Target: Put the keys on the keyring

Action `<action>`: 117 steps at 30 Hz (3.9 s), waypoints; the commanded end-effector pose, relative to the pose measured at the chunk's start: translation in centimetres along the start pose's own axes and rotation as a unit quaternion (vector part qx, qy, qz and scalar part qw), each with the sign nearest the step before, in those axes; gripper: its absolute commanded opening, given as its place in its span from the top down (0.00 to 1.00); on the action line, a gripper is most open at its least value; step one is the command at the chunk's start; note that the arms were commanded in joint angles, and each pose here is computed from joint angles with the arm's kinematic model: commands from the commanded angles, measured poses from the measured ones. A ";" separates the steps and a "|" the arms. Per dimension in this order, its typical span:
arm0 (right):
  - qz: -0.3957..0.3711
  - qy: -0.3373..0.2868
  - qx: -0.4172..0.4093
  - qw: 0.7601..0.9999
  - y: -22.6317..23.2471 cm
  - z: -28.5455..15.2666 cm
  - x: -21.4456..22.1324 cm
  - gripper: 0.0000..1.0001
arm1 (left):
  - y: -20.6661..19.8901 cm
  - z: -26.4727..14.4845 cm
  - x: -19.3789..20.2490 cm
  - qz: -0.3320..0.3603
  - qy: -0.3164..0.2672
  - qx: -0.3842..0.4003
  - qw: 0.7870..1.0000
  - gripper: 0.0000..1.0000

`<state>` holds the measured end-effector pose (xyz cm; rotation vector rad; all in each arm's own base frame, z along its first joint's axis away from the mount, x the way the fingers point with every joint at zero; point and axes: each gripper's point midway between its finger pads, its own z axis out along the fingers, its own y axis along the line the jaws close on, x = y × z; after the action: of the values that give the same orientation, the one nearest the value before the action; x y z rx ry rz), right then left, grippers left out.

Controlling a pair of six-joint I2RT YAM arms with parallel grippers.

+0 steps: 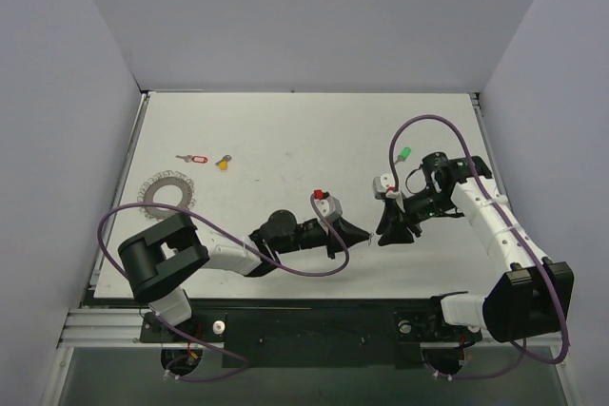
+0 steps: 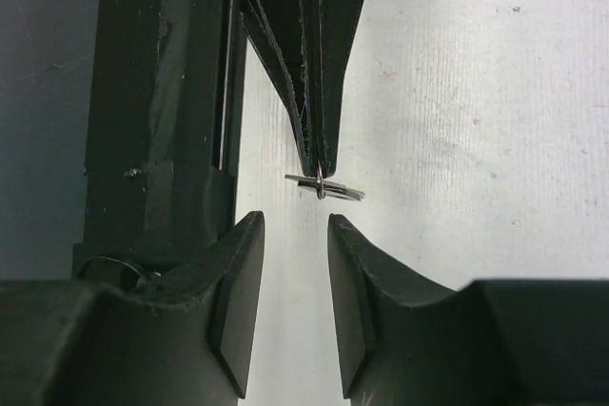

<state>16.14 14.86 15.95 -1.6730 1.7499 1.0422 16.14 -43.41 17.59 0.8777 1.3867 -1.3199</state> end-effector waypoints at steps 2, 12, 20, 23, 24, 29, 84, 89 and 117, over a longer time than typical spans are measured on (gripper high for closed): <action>-0.022 -0.041 -0.025 0.999 1.4 0.5 -0.9 0.73 | -1.5 0.2 -4.0 0.006 -0.068 0.023 0.997 1.00; -0.025 -0.048 -0.020 0.998 1.2 0.4 -1.0 0.77 | -2.2 0.7 -4.0 0.001 -0.070 0.036 0.997 1.00; -0.026 -0.057 -0.019 0.998 1.3 0.3 -1.4 0.86 | -2.6 0.9 -4.0 -0.001 -0.070 0.042 0.997 1.00; -0.027 -0.059 -0.018 0.998 1.3 0.3 -1.5 0.89 | -2.5 1.0 -3.9 -0.002 -0.070 0.042 0.997 1.00; -0.027 -0.059 -0.019 0.998 1.4 0.3 -1.5 0.89 | -2.5 1.0 -3.8 -0.002 -0.068 0.042 0.997 1.00; -0.024 -0.060 -0.020 0.998 1.5 0.3 -1.5 0.92 | -2.4 1.2 -3.7 -0.005 -0.068 0.037 0.997 1.00; 0.000 -0.002 -0.025 1.000 0.9 0.9 -0.3 1.00 | -1.7 -0.3 -3.8 -0.003 0.018 0.015 1.000 0.52; -0.002 0.001 -0.025 1.000 0.8 1.0 -0.3 1.00 | -1.5 0.4 -3.4 0.016 0.035 0.004 0.999 0.53; -0.002 -0.004 -0.030 1.000 1.0 1.1 -0.4 1.00 | -1.2 1.6 -2.2 0.017 0.059 0.002 0.998 1.00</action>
<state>15.83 15.57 15.23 -1.7241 1.7248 1.0459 15.53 -44.04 18.31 1.0016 1.5064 -1.2530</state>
